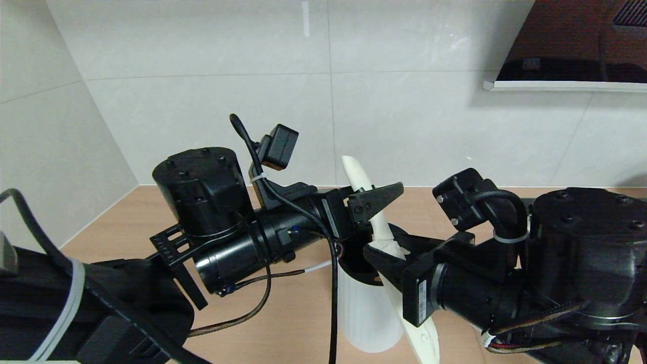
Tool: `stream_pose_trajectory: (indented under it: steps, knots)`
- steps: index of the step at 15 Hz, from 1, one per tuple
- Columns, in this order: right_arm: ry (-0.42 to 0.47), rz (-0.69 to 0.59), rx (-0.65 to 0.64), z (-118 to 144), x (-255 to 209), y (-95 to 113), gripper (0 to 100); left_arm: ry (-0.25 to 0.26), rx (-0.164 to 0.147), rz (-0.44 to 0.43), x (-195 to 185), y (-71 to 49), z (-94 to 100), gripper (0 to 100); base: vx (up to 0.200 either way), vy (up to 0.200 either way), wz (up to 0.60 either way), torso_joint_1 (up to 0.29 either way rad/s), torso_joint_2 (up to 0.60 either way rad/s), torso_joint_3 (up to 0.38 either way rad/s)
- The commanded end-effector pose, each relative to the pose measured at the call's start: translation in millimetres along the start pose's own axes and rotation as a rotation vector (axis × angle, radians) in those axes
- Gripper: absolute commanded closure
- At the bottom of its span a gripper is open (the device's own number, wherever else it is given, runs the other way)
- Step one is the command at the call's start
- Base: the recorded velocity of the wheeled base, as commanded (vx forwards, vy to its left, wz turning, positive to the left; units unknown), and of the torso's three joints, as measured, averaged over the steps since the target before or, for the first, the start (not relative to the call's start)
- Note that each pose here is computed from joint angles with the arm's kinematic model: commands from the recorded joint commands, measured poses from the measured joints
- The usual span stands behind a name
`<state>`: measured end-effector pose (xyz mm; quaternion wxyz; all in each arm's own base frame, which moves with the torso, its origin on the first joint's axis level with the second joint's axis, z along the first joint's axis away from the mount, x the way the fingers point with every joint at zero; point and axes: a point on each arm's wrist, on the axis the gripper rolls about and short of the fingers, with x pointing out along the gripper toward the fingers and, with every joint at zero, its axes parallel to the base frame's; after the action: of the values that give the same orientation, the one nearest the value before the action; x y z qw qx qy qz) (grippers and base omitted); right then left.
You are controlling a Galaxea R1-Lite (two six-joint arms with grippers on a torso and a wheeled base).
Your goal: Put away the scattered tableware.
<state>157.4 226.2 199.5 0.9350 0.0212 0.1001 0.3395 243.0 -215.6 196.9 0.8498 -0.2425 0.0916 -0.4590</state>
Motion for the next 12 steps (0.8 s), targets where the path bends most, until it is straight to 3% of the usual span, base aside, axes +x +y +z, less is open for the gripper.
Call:
stream_pose_trajectory:
  steps: [1,8,9,12]
  knots:
    - [0.011,0.001,-0.003,-3.0,2.6,1.1,100,0.007,-0.001,-0.003,1.3,-1.0,-2.4,0,0.0,0.0,0.0,0.0,0.0,0.0]
    - [0.032,-0.001,-0.009,-8.7,6.1,1.2,100,0.013,0.033,0.037,6.0,3.6,-10.0,0,0.0,0.0,0.0,0.0,0.0,0.0]
    - [0.031,-0.002,-0.009,-8.7,6.1,1.2,100,0.017,0.032,0.039,6.7,4.6,-11.3,100,0.0,0.0,0.0,0.0,0.0,0.0]
    - [0.028,-0.003,-0.01,-8.1,5.8,1.1,100,0.021,0.033,0.039,6.8,5.0,-12.1,100,0.0,0.0,0.0,0.0,0.0,0.0]
